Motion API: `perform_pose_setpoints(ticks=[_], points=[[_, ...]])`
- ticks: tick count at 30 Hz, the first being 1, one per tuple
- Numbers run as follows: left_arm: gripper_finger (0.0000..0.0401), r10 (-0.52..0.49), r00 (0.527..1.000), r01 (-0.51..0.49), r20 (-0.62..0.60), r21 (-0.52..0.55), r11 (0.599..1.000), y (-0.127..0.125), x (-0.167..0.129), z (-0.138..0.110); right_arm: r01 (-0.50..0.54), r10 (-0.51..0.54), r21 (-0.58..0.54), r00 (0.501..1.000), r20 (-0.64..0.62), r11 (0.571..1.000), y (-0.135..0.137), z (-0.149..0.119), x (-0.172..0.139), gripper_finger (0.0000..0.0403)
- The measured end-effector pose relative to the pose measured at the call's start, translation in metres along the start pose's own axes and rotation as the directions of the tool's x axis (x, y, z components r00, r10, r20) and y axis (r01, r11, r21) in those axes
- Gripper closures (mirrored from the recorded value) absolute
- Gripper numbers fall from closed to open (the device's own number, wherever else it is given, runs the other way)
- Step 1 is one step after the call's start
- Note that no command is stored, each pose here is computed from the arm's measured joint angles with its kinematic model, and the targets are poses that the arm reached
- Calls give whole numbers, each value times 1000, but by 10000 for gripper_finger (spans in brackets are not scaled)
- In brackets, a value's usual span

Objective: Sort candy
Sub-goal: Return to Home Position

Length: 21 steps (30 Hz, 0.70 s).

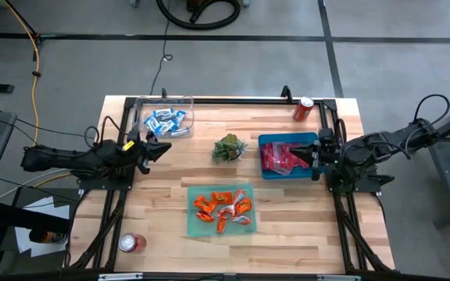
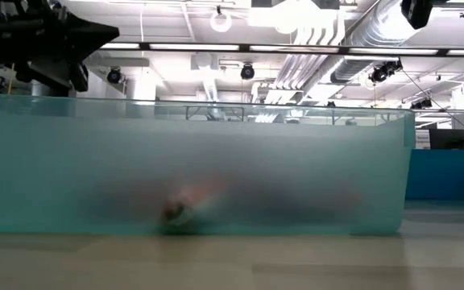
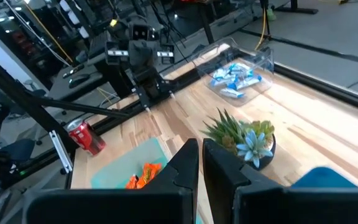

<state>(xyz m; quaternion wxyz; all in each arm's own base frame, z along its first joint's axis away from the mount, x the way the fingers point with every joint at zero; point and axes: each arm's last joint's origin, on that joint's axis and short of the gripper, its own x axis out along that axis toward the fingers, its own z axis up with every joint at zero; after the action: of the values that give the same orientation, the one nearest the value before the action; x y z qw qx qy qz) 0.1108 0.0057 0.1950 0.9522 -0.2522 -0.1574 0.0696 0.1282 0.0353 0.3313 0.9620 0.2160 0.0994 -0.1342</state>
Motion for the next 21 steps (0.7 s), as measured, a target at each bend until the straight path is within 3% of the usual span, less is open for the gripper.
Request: perform_pose_setpoints(ticks=[6,11,16,21], points=[[401,-58,998,58,22,12,998,-3,-4,5,33,-31,27,997,-70,999,-4,-8,0,385],[401,-76,997,75,-19,-55,996,-3,-4,2,19,-12,61,994,-109,998,-8,-26,8,385],[401,-55,995,50,-79,-72,996,0,-5,-3,-21,29,62,991,-129,998,-13,-45,16,385],[401,-29,992,21,-127,-62,998,2,-5,-8,-59,60,13,996,-73,998,-26,-48,6,386]])
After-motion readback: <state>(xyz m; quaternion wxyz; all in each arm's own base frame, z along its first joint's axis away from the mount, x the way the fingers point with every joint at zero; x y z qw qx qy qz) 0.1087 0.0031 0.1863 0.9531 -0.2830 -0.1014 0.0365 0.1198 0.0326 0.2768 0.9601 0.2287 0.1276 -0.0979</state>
